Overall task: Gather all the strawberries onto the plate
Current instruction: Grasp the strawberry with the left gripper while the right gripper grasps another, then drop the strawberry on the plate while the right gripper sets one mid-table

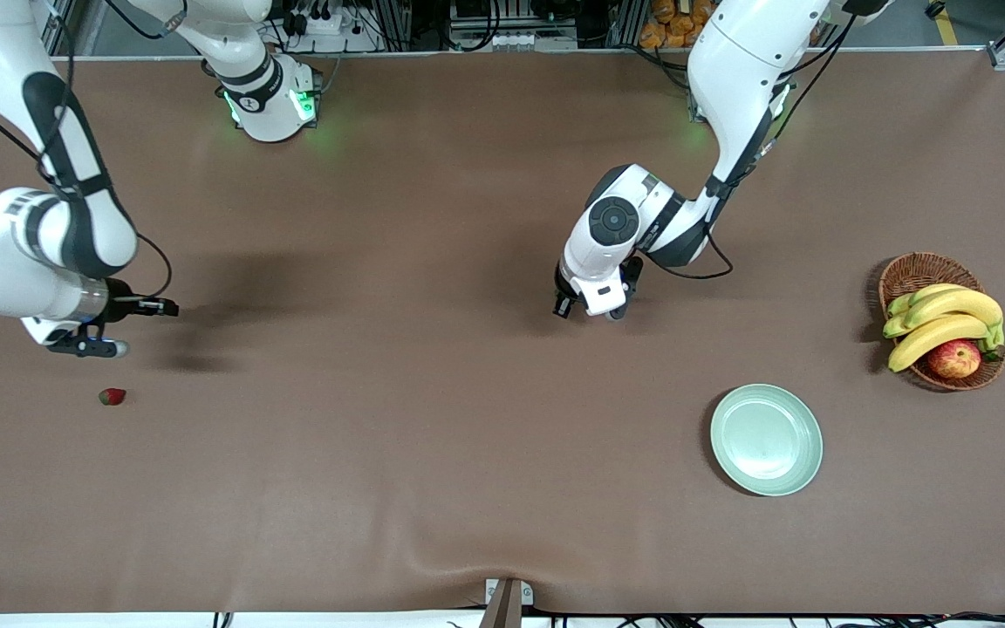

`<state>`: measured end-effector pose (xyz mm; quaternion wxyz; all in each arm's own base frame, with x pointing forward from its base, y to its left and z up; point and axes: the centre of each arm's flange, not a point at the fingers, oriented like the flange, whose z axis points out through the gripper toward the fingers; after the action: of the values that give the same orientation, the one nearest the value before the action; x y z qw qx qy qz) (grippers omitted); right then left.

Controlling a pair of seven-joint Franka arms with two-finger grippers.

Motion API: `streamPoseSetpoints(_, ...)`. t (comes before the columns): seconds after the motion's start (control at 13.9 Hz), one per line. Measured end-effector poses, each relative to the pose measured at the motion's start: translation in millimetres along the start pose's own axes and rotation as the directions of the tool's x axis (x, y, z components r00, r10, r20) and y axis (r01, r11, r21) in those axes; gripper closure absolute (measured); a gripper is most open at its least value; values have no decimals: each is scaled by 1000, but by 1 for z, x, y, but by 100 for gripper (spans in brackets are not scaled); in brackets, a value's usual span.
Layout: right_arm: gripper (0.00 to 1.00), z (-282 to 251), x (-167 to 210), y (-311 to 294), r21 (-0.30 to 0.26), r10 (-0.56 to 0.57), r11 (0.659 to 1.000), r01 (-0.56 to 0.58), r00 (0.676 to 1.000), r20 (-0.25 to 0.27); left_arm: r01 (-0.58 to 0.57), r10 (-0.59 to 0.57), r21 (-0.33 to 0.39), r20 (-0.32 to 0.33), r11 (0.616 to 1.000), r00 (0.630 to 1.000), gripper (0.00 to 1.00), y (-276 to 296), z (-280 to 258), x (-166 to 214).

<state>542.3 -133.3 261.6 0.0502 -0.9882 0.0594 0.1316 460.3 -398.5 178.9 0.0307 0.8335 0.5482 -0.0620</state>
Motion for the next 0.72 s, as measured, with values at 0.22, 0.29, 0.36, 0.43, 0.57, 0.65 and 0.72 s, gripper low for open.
streamPoseSetpoints(0.22, 63, -33, 1, -6, 37, 6, 999, -7, 999, 32, -11, 11, 9, -11, 1000, 1000, 67, 2, -3, 0)
streamPoseSetpoints(0.29, 63, -41, 1, -8, 44, 14, 999, -15, 999, 38, -22, 23, 4, -22, 1000, 1000, 67, 5, -8, 2)
streamPoseSetpoints(0.36, 63, -48, 0, -11, 48, 26, 998, -28, 999, 46, -26, 26, -7, -28, 1000, 999, 67, 9, -16, 4)
streamPoseSetpoints(0.43, 63, -55, 0, -16, 52, 41, 998, -43, 998, 53, -24, 23, -23, -32, 999, 999, 67, 14, -26, 9)
streamPoseSetpoints(0.57, 63, -75, -2, -34, 50, 85, 995, -88, 994, 62, -27, 25, -54, -50, 998, 998, 67, 28, -54, 29)
streamPoseSetpoints(0.65, 63, -86, -4, -46, 45, 113, 992, -116, 992, 64, -38, 34, -61, -64, 997, 997, 67, 36, -69, 44)
streamPoseSetpoints(0.72, 63, -95, -6, -59, 42, 141, 989, -144, 988, 61, -57, 52, -65, -76, 996, 996, 67, 45, -85, 62)
